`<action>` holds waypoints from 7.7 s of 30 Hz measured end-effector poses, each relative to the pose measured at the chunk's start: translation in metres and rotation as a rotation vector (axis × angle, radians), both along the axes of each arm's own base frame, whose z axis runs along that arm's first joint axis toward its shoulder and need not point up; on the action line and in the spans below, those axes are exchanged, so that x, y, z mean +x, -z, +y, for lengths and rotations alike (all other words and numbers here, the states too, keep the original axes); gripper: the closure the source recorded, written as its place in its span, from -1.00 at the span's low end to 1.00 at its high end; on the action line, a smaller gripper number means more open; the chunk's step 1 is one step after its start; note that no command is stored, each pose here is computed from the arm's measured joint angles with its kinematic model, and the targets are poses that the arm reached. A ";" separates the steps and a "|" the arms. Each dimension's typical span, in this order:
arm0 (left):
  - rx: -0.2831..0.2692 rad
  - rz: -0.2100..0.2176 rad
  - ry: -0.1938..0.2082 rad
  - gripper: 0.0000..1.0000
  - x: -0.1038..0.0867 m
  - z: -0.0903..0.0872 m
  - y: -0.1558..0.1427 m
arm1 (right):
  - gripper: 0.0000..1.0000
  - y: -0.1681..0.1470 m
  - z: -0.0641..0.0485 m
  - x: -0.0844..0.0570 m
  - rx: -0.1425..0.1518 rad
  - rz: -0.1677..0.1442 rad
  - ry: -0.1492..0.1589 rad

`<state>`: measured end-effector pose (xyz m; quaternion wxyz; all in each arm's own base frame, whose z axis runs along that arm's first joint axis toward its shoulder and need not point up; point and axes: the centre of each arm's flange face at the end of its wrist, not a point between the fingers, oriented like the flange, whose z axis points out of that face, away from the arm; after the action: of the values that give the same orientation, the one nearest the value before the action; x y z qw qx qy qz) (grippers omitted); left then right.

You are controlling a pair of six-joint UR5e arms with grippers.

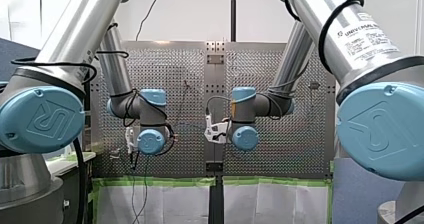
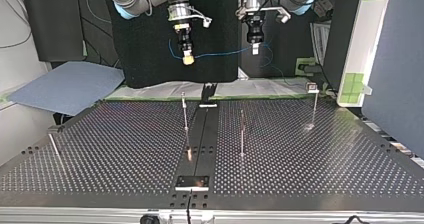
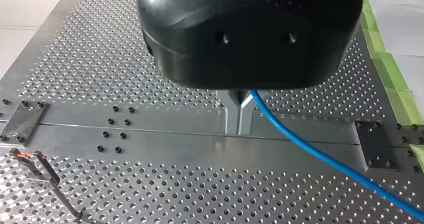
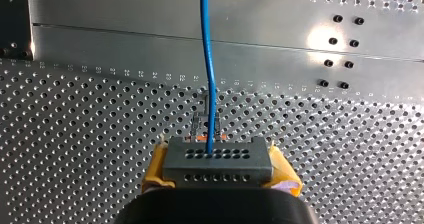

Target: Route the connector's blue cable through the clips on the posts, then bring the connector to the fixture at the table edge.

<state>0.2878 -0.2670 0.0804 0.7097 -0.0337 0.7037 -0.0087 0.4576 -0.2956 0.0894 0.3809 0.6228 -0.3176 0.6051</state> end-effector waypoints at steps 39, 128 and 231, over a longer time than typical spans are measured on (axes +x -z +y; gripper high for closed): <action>0.000 0.000 0.000 1.00 0.000 0.000 0.000 | 1.00 0.000 0.000 0.000 0.000 0.000 0.000; 0.030 0.050 -0.021 1.00 -0.008 0.013 0.015 | 1.00 0.040 0.015 -0.011 0.083 0.098 0.016; -0.072 -0.176 -0.107 1.00 0.156 0.023 -0.163 | 1.00 -0.180 -0.130 -0.017 -0.025 -0.185 0.012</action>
<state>0.4440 -0.2444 0.2436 0.7665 -0.0958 0.6351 0.0010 0.4406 -0.4259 0.2693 0.3612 0.5576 -0.3476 0.6616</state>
